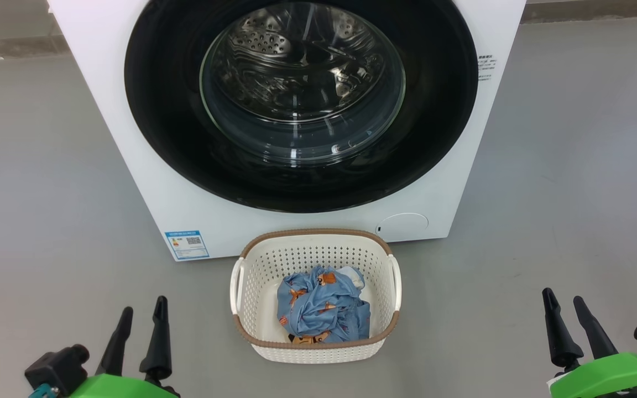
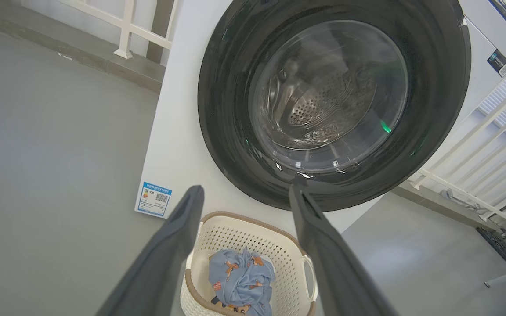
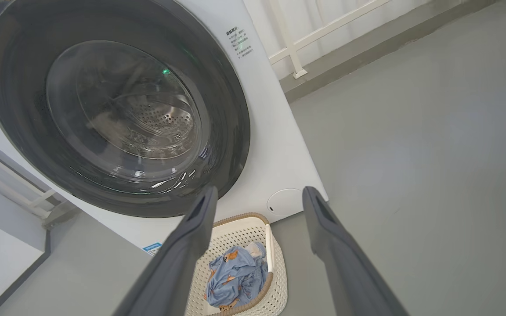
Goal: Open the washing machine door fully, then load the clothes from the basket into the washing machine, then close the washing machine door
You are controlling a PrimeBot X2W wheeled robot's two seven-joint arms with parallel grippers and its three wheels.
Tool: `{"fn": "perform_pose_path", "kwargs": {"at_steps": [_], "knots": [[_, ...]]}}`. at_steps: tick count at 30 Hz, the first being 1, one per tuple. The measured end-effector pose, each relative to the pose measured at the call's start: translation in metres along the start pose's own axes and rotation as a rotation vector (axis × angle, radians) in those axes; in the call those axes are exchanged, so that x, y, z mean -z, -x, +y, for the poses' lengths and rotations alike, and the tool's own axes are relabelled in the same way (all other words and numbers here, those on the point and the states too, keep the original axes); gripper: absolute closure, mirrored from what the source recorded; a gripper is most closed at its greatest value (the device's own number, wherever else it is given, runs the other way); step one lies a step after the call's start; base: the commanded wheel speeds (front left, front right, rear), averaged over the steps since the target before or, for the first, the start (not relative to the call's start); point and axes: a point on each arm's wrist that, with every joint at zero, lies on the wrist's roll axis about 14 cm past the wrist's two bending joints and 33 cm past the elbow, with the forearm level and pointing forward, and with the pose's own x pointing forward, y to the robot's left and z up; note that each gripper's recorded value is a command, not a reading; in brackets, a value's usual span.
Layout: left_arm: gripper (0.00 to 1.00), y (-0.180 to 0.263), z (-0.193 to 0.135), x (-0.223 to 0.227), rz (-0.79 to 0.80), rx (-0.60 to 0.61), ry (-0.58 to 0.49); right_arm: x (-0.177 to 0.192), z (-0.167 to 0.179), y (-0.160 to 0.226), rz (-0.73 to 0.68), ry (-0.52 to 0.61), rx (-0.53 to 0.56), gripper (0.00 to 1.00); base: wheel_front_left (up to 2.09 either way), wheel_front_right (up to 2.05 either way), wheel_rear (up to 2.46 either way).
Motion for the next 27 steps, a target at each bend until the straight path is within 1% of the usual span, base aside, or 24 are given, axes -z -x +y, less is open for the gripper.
{"fn": "perform_pose_path", "kwargs": {"at_steps": [16,25,27], "knots": [[0.0,-0.001,-0.01,0.001,-0.015,0.047,-0.181,-0.003,0.003,0.0,-0.019,0.213,-0.03,0.0,0.0,0.0,0.0],[0.0,0.0,-0.012,0.004,-0.015,0.063,-0.269,-0.008,0.005,0.001,-0.038,0.31,-0.048,0.0,0.0,0.0,0.0],[0.0,0.0,-0.013,0.004,-0.019,0.071,-0.303,-0.009,0.006,0.001,-0.043,0.35,-0.056,0.0,0.0,0.0,0.0]]}}
